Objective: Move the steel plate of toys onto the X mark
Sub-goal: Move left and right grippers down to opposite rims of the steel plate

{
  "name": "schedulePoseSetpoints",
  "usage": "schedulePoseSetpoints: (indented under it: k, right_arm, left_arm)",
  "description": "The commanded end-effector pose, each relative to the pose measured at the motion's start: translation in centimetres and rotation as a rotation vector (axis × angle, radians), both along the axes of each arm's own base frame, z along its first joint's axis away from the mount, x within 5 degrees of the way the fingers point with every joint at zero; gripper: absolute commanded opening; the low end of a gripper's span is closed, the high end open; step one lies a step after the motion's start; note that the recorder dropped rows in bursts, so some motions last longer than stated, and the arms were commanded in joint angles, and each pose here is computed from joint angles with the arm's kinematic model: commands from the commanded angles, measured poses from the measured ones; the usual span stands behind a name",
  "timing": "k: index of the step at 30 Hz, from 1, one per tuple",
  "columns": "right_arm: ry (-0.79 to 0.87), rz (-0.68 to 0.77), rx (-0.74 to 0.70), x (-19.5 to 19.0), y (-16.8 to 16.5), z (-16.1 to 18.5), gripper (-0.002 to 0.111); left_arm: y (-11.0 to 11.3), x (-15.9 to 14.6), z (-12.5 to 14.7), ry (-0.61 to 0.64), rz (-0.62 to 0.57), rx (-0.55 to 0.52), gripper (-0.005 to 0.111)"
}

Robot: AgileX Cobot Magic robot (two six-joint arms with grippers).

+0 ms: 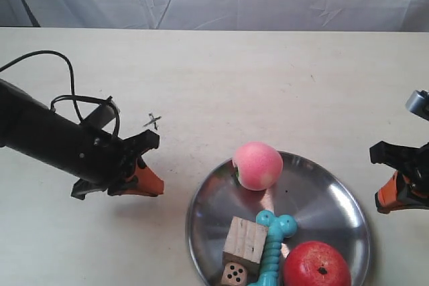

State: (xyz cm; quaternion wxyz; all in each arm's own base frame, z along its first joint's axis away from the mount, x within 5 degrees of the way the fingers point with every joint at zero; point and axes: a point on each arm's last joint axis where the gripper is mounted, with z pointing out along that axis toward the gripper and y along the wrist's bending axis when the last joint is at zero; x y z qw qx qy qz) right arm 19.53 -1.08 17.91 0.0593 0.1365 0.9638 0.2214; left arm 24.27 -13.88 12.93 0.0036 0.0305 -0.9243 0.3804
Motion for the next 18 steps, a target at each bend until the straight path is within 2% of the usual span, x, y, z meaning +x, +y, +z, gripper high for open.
schedulePoseSetpoints:
  k: [1, 3, 6, 9, 11, 18]
  right_arm:
    - [0.007, 0.0, -0.007, 0.3, -0.3, -0.6, -0.001]
    - [0.007, 0.004, -0.01, 0.4, -0.3, -0.7, 0.003]
    - [-0.013, 0.01, -0.035, 0.4, -0.5, -1.2, 0.02]
    - [0.006, -0.002, -0.046, 0.2, -0.5, -2.0, 0.041]
    - [0.025, 0.0, -0.042, 0.2, -0.5, -2.4, 0.048]
    - [0.073, -0.004, -0.029, 0.4, -0.6, -3.5, 0.049]
  left_arm:
    - [-0.6, -0.1, -0.5, -0.006, -0.058, -0.07, 0.013]
    - [-0.6, 0.0, -0.7, -0.01, -0.057, -0.078, 0.024]
    - [-0.6, 0.2, -0.9, -0.009, -0.041, -0.072, 0.039]
    - [-0.6, 0.2, -1.4, 0.011, -0.035, -0.07, 0.043]
    - [-0.9, 0.0, -1.9, 0.031, -0.048, -0.066, 0.042]
    - [-2.8, -1.2, -3.6, 0.087, -0.107, -0.057, 0.042]
